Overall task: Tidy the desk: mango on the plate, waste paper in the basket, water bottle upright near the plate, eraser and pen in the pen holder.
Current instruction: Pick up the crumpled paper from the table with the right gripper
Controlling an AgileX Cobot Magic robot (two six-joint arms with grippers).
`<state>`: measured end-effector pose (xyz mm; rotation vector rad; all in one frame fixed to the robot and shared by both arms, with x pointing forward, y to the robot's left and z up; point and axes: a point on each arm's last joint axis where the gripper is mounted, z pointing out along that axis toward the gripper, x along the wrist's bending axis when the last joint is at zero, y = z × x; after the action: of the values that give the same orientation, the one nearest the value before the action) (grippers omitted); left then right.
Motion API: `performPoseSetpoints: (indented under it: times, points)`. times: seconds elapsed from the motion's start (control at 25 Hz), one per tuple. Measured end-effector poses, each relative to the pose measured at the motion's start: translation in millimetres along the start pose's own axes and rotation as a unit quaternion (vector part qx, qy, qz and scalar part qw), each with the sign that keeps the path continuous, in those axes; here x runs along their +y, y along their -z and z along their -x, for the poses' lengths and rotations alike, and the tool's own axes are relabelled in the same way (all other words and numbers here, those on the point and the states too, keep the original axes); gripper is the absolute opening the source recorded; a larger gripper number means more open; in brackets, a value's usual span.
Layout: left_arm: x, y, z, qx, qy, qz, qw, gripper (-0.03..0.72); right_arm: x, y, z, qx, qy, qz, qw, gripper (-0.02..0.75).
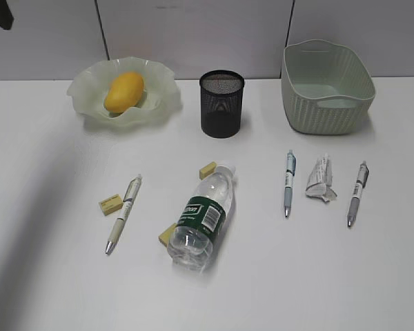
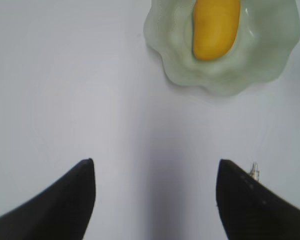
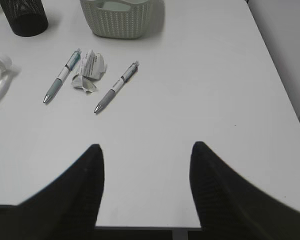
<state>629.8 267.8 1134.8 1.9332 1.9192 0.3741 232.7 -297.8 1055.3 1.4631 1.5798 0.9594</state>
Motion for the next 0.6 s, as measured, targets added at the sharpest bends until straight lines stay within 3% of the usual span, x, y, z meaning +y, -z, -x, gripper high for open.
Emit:
performPoseSetpoints:
  times: [0.6]
  points:
    - [-117,105,-9.8,0.030,-0.013,0.044,0.998,0.559,0,0,0,0.000,0.000,0.000,1.000,0.442]
